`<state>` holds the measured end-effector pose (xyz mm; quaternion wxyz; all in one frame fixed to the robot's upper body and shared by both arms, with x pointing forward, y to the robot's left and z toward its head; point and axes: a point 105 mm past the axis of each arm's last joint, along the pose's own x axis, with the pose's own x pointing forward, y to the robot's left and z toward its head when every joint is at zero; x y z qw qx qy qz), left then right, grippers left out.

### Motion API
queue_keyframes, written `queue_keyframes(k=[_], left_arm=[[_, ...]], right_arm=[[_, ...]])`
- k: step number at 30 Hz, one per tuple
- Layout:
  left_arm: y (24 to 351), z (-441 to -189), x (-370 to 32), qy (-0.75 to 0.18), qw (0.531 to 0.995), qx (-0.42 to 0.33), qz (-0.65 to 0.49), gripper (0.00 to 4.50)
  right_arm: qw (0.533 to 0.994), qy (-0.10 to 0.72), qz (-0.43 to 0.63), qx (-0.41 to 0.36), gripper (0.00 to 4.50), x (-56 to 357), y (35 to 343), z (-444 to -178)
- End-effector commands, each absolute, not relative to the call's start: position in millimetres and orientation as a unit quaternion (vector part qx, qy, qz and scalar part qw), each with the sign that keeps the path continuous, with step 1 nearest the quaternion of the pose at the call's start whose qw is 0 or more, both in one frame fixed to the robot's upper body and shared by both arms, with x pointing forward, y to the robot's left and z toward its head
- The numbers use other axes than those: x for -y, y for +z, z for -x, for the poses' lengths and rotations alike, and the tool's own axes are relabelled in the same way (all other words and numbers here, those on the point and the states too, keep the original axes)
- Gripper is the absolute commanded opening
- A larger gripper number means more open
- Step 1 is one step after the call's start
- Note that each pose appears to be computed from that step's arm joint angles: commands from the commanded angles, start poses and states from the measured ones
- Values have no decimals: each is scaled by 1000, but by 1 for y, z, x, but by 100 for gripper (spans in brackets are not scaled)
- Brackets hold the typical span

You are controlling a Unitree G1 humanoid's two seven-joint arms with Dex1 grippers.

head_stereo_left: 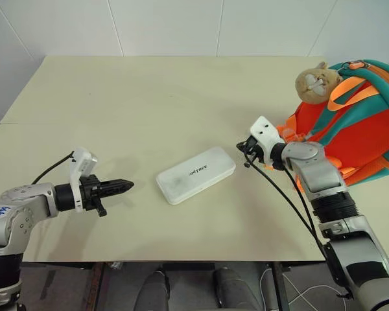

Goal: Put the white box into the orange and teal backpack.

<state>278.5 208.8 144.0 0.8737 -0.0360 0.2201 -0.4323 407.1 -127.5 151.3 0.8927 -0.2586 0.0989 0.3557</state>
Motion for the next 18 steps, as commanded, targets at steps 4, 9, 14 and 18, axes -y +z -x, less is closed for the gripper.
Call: queue_keyframes(k=[4, 9, 14, 18], left_arm=[[133, -277, -198, -438, 867, -232, 46, 3], [129, -283, -186, -444, 867, -218, 55, 3], [120, -286, -173, -459, 861, -210, 63, 3], [120, -290, -170, -460, 864, -195, 64, 3]], right_arm=[[890, 352, 277, -81, 0, 123, 162, -410], [887, 359, 279, -83, 0, 119, 160, -408], [882, 373, 276, -85, 0, 114, 159, -402], [878, 382, 275, -88, 0, 112, 161, -398]])
